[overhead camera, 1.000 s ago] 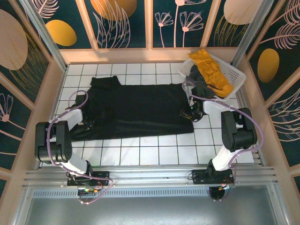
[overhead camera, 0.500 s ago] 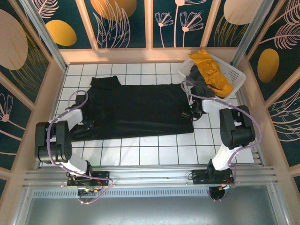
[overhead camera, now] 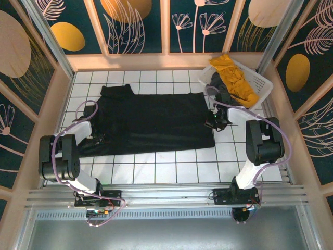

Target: Fold and stack the t-shirts

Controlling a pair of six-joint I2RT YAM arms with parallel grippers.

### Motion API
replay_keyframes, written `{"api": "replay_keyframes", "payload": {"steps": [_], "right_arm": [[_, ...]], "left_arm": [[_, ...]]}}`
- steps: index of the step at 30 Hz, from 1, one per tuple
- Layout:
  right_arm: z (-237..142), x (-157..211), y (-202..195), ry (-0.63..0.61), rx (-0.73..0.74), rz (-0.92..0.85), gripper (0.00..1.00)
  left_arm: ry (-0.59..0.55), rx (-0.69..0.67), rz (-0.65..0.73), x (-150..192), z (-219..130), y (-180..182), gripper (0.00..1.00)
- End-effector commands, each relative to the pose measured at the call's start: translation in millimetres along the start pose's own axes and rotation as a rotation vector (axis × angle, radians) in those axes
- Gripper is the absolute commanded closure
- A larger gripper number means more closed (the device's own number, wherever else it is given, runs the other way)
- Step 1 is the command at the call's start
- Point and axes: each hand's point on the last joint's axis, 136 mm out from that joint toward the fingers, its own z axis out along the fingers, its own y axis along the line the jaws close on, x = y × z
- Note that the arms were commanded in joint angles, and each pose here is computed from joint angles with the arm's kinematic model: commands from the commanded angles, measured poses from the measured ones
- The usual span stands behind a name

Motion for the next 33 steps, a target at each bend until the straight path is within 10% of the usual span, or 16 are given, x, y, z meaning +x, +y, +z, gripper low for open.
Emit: {"api": "replay_keyframes", "payload": {"steps": [1, 12, 22, 33], "right_arm": [[-16.9, -10.6, -2.2, -0.037, 0.012, 0.039, 1.00], [-16.9, -10.4, 11.9, -0.031, -0.041, 0.018, 1.00], [-17.5, 10.8, 29.9, -0.021, -0.059, -0.079, 0.75], [22.3, 46.9, 16.2, 0.093, 0.082, -0.050, 0.79]], "left_arm": [[0.023, -0.044, 0.016, 5.8, 8.4, 11.1, 0.78], [0.017, -0.054, 0.026, 4.4, 9.6, 12.4, 0.78], [0.011, -0.038, 0.025, 0.4, 3.3, 6.2, 0.77], [-0.065, -0.041, 0.020, -19.2, -15.9, -0.6, 0.72]]}}
